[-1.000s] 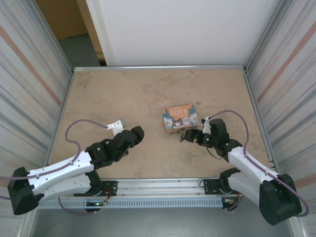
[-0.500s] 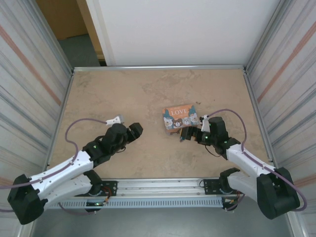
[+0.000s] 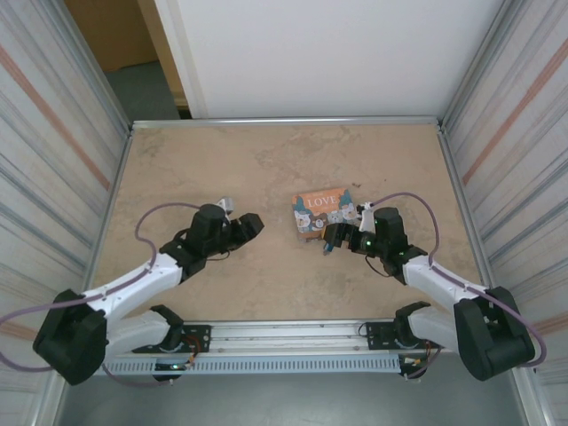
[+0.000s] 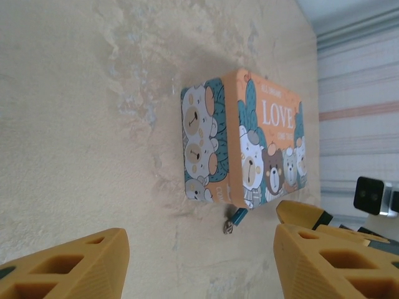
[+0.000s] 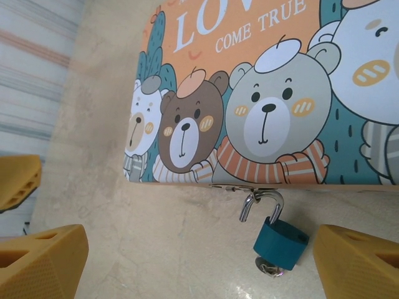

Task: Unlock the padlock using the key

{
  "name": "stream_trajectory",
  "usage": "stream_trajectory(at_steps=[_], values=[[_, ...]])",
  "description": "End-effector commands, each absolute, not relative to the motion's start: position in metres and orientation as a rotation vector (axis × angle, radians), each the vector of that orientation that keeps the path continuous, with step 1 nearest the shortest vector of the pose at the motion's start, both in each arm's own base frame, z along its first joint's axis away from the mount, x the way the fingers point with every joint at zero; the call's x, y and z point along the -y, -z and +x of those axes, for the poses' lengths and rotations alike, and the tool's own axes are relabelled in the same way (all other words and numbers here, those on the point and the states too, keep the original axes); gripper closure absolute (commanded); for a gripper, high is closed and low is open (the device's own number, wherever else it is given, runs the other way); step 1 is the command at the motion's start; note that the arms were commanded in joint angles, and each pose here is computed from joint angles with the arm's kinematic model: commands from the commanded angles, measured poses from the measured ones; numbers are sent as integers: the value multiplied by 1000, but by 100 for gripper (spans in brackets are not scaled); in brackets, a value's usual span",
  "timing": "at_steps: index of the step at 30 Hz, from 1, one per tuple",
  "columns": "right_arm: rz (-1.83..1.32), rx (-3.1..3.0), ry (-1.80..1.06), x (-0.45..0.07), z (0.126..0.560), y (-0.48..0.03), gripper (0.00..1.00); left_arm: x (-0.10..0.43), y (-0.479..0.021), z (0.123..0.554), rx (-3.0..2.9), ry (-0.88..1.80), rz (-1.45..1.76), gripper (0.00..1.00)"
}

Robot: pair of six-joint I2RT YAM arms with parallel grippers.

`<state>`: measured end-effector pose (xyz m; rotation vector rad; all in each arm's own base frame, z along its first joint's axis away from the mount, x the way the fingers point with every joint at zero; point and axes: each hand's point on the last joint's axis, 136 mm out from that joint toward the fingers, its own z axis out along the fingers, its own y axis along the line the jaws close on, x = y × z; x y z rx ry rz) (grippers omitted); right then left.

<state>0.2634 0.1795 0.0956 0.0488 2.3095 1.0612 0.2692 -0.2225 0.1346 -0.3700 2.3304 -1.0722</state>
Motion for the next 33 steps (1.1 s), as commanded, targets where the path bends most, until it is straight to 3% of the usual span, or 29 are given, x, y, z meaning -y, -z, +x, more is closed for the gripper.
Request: stream_trajectory(at_steps=[1,16,33], values=[[-12,-2303,-1076,-183,263,-92,10,244,-156,284,-2290,1175,-248,38],[-48,-2324,-1059,-187,270,-77,20,303,-117,339,-2459,1271,-124,38],[-94,-2340,-1058,-190,271,-67,37,331,-72,342,-2632,1249,-112,46]])
